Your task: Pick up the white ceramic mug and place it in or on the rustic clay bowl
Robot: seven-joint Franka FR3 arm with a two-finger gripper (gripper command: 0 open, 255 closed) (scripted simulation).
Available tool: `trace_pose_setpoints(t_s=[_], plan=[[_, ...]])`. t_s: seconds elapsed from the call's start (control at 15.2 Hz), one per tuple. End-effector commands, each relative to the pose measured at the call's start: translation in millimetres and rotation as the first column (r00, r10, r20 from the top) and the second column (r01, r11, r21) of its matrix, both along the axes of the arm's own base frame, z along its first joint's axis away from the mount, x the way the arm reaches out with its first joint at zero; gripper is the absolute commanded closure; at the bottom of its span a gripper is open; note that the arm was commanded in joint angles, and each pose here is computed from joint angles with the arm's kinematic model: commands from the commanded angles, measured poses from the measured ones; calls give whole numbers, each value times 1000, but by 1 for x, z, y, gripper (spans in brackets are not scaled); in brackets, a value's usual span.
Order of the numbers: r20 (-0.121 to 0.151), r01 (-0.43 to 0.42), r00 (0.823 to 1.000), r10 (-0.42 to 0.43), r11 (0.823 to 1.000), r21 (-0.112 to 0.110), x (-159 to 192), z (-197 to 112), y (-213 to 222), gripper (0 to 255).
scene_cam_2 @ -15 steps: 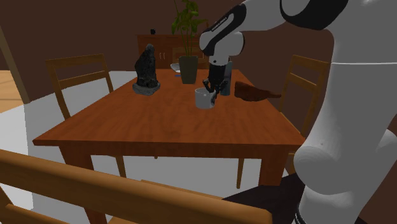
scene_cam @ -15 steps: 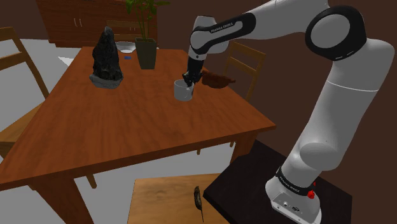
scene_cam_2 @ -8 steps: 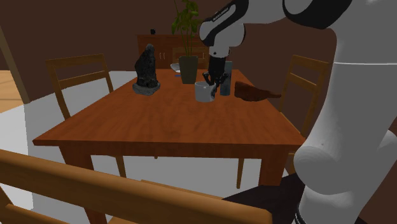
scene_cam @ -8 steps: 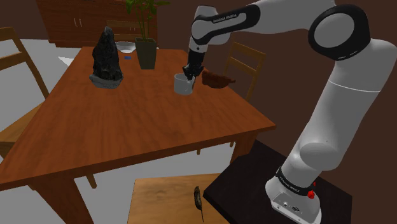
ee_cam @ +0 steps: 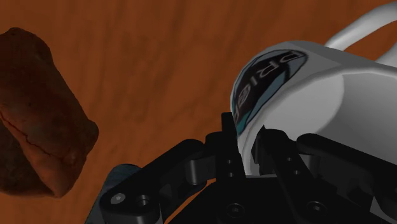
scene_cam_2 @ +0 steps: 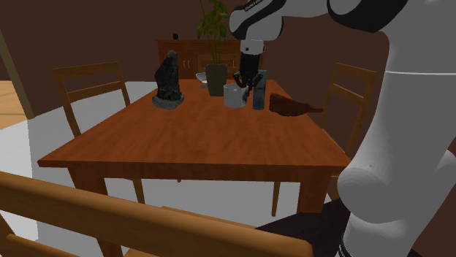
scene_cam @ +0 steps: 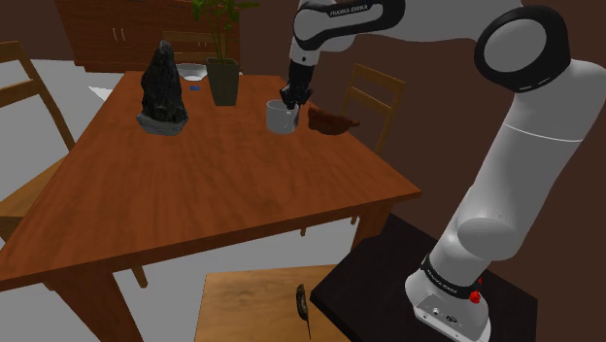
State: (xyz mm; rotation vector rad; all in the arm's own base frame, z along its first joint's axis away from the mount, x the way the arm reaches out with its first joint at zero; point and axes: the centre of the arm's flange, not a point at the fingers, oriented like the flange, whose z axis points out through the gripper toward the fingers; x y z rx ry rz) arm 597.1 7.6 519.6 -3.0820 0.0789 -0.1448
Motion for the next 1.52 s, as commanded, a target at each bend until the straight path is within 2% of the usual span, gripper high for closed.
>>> trace_pose_setpoints(t_s=[0.0, 0.99, 1.45], plan=[[0, 0, 1000, 0, 1000, 0, 0, 11, -1, 255], [0, 0, 1000, 0, 1000, 0, 0, 88, -1, 255], [0, 0, 1000, 0, 1000, 0, -5, 91, -93, 255]])
